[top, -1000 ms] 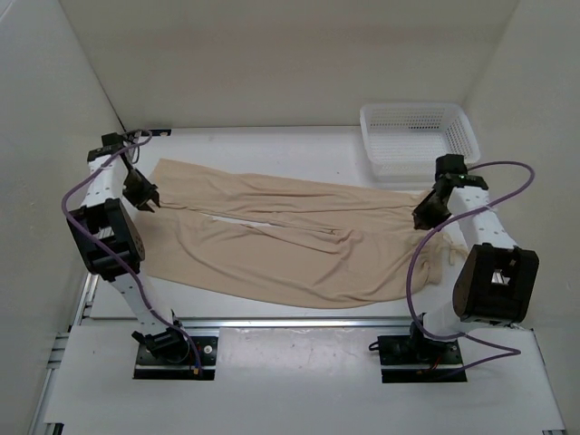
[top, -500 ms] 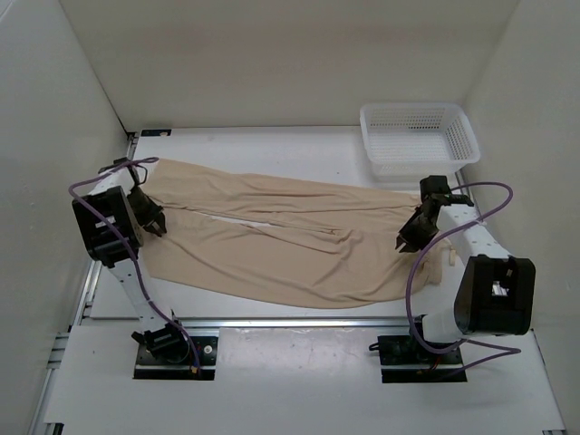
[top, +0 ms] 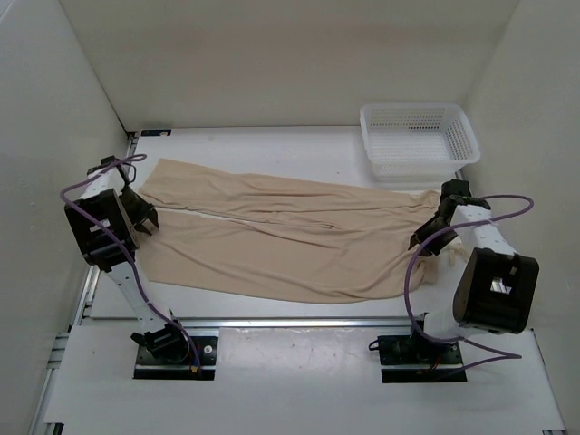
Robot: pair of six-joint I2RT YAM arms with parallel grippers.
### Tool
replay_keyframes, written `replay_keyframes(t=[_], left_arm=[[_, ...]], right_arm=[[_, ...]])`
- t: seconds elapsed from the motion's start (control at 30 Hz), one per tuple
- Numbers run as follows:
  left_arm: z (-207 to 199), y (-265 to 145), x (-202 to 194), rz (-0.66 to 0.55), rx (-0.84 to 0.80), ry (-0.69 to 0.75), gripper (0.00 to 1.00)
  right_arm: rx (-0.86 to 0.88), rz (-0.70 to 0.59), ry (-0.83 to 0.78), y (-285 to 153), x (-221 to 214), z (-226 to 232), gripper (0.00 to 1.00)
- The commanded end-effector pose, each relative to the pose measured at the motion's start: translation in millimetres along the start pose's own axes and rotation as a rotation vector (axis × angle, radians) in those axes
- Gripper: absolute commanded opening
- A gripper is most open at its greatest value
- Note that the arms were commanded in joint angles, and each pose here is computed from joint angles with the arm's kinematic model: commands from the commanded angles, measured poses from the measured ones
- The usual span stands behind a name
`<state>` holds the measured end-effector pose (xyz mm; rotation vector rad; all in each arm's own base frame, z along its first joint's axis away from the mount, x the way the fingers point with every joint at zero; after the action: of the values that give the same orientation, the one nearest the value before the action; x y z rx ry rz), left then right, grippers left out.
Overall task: Fold and stack the trousers
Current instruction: Flatten the trousers out, then fold the trousers
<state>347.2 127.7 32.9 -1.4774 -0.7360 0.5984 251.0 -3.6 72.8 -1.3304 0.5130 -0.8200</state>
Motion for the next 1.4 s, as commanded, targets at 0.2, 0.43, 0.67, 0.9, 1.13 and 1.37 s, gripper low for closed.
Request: replay_keyframes(t=[0.2,0.43,0.67,0.9,1.13,1.37], left_arm=[[-33.7,-14.8,16.0,-0.054,-0.097,0.048,0.42],[-52.5,3.0,30.5,-0.019,-0.119,0.059,0.42],[-71.4,14.7,45.5,-0.011,-0.128,0.077,0.42],[-88.8,11.9,64.2,-0.019,-0.145,0.088,0.42],[-82.0,-63.6,77.3,-0.162,-0.158,0.082,0.62],[7.3,-76.4,41.5,-0.172,0.008,-0.092,0.61]], right_arm=[[-0.135,0.018,0.147,40.0,29.7,-2.4,0.31],[-0.229,0.033,0.223,58.1,42.9,-5.2,0.31],[-0.266,-0.005,0.262,59.6,56.6,-3.5,0.31],[-0.285,-0.002,0.271,61.6,70.5,5.7,0.31],[-0.173,-0.106,0.213,4.3,82.3,18.7,0.31],[0.011,-0.253,-0.003,-68.3,68.9,24.8,0.46]])
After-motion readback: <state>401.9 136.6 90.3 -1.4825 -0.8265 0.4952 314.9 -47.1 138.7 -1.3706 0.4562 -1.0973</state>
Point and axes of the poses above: each gripper's point midway between its finger pads, its own y axis out along the fingers, its own z axis along the line the jaws close on, x = y × z, the point moved 1 cm from there along -y, back along the fingers, and after that the axes turned 1 degree about y, right-handed, at the moved point
